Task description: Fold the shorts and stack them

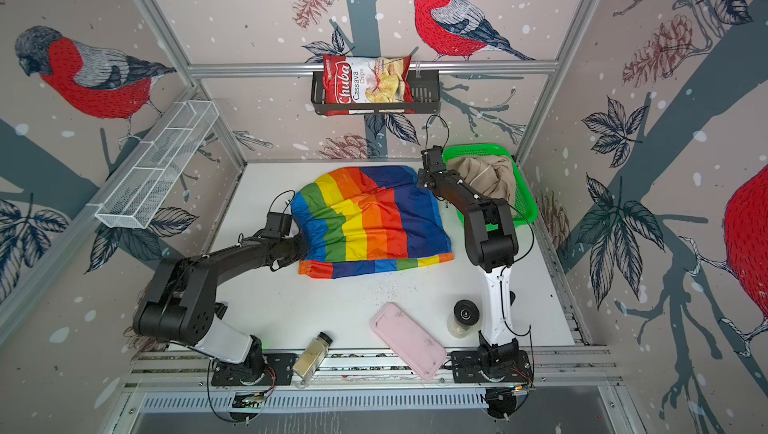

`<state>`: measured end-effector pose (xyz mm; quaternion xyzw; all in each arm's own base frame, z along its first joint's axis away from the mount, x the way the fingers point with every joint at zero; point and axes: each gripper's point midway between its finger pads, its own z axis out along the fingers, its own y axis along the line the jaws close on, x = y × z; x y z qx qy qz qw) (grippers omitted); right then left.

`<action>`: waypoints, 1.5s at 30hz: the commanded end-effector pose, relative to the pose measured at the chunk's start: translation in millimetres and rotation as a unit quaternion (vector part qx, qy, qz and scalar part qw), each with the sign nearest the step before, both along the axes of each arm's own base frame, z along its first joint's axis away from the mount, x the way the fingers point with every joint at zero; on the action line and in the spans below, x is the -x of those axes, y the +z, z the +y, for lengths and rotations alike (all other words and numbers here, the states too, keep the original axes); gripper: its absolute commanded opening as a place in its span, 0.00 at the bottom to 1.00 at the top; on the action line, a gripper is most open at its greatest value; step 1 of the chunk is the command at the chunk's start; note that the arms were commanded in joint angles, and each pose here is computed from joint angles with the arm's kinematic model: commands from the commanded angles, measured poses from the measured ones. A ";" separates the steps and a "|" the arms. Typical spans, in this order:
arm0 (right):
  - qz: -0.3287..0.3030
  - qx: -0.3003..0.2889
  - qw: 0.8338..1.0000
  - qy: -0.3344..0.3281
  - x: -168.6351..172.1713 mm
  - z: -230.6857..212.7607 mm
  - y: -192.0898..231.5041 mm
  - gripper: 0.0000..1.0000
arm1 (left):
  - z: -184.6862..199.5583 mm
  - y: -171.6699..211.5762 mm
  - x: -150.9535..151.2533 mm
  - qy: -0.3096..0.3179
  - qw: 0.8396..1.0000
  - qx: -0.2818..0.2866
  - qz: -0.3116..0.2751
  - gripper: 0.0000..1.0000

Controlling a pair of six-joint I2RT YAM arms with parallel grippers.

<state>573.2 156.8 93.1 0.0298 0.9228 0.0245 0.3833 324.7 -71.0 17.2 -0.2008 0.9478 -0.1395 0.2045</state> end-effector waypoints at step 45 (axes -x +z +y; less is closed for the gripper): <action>0.172 -0.097 0.980 0.028 242.5 -41.0 -52.5 0.33 | -34.9 16.6 84.7 -0.072 0.993 -0.019 0.090 0.00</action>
